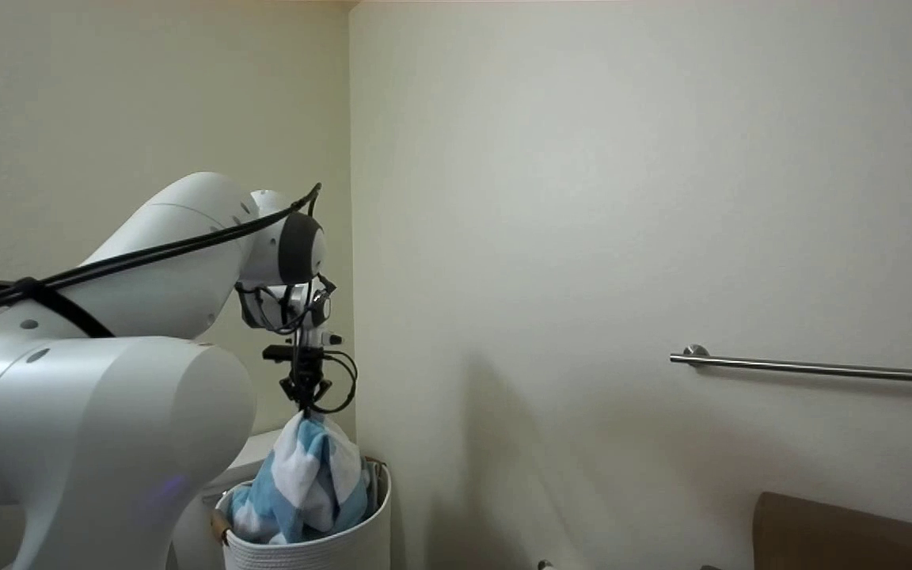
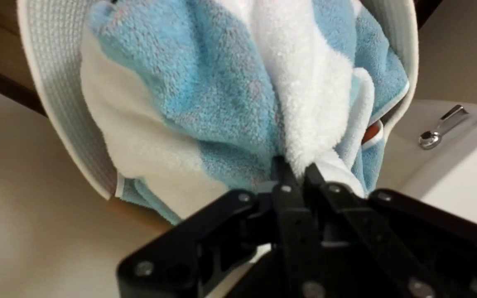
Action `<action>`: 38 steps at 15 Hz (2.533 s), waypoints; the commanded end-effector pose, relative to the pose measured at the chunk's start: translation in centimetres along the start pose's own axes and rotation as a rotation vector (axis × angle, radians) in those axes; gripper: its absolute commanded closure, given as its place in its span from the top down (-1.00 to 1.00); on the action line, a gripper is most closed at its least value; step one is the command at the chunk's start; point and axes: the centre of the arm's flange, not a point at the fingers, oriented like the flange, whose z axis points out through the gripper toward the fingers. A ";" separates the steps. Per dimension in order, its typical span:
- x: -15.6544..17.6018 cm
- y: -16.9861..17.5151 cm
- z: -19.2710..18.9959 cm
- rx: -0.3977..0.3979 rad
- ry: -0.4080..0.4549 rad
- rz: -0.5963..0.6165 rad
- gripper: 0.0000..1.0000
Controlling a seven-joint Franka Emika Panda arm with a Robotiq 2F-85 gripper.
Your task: Pick up the cloth and put it on the sofa
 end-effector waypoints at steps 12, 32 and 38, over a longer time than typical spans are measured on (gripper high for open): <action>0.8 4.1 -13.0 -0.130 0.020 0.054 -0.82; 1.2 15.2 -27.7 -0.453 0.165 0.517 -0.85; -0.8 18.0 -33.3 -0.451 0.124 0.654 -0.85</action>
